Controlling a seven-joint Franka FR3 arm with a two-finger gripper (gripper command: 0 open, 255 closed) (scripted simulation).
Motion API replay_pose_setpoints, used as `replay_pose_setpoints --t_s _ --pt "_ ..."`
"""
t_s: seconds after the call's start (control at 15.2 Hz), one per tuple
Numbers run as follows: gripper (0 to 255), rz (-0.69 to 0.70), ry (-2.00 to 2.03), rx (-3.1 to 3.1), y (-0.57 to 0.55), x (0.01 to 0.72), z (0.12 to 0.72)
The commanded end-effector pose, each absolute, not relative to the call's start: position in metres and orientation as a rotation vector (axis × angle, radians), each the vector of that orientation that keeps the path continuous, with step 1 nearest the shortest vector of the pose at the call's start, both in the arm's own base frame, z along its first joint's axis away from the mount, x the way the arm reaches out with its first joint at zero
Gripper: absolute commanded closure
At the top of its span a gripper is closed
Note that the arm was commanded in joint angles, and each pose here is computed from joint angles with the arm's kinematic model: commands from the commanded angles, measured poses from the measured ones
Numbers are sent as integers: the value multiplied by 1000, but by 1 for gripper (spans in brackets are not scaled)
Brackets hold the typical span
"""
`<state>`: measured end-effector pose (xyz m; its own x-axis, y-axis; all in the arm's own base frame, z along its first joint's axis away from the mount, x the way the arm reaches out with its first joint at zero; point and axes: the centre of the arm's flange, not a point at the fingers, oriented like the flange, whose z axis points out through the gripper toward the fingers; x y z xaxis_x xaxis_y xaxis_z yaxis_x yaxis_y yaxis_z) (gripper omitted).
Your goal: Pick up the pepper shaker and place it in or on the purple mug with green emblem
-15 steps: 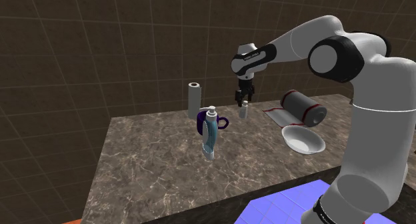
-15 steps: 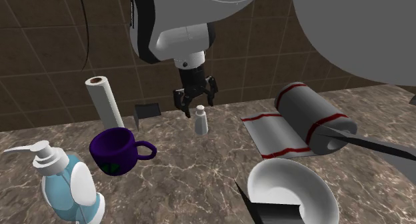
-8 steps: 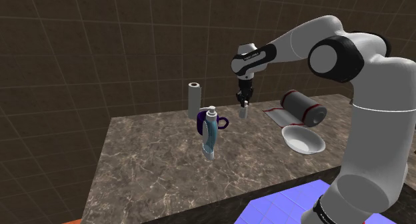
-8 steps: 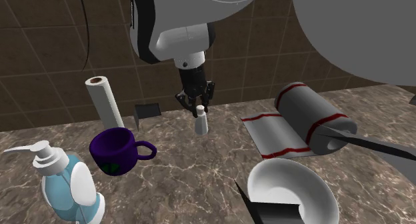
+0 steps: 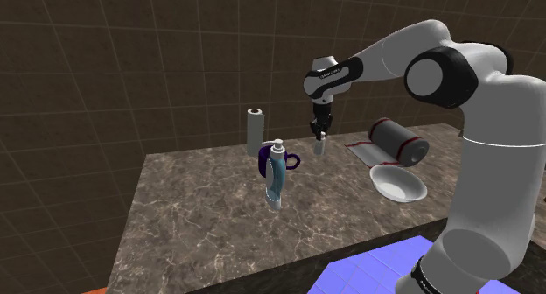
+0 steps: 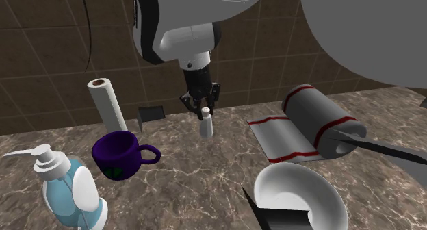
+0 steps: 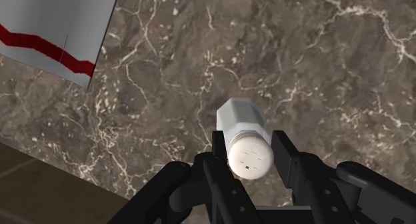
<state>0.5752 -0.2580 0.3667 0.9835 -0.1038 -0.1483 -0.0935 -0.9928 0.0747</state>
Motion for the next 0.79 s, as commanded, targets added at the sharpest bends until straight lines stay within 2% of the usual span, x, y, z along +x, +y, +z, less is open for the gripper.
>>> replay_pose_setpoints --t_s 0.0,0.73 --pt "255 -235 -153 3061 -258 575 374" --pt "255 -235 -153 3061 -258 575 433"
